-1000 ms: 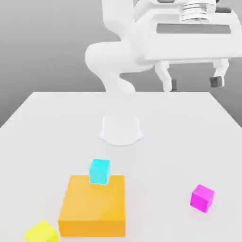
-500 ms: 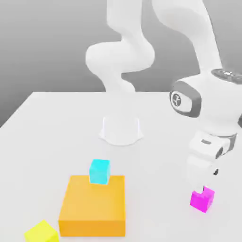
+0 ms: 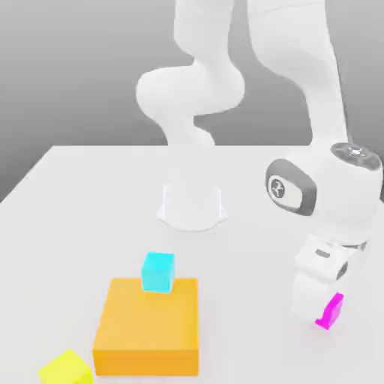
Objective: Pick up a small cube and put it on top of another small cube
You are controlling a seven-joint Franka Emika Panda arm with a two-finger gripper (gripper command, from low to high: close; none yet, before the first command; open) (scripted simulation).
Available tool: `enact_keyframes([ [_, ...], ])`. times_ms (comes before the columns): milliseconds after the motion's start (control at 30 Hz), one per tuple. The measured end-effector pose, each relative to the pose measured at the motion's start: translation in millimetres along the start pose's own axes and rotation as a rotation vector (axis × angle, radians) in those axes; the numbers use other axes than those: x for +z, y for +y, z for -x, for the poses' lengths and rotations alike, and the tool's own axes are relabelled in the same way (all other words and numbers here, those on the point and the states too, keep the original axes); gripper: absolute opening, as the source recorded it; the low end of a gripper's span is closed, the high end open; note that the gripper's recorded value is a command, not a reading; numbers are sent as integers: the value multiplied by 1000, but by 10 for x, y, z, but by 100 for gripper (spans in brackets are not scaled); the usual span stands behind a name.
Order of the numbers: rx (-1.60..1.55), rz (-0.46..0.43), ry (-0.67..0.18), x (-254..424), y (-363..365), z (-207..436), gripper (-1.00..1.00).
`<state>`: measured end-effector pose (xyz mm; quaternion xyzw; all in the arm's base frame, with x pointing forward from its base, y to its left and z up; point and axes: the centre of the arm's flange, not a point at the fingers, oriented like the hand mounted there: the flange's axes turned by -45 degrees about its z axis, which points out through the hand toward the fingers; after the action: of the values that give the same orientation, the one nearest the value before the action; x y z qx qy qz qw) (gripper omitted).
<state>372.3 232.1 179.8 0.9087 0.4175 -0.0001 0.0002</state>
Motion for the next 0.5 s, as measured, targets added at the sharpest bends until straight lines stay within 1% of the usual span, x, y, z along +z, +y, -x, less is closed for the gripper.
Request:
enact_keyframes([
  [100, 67, 7, -3, -291, 315, 213, -100],
  [233, 247, 14, -6, -621, 1005, 807, -100],
  [333, 314, 15, -7, -836, 1192, 1162, -100],
  [500, 479, 7, -5, -1125, 1506, 1927, -100],
])
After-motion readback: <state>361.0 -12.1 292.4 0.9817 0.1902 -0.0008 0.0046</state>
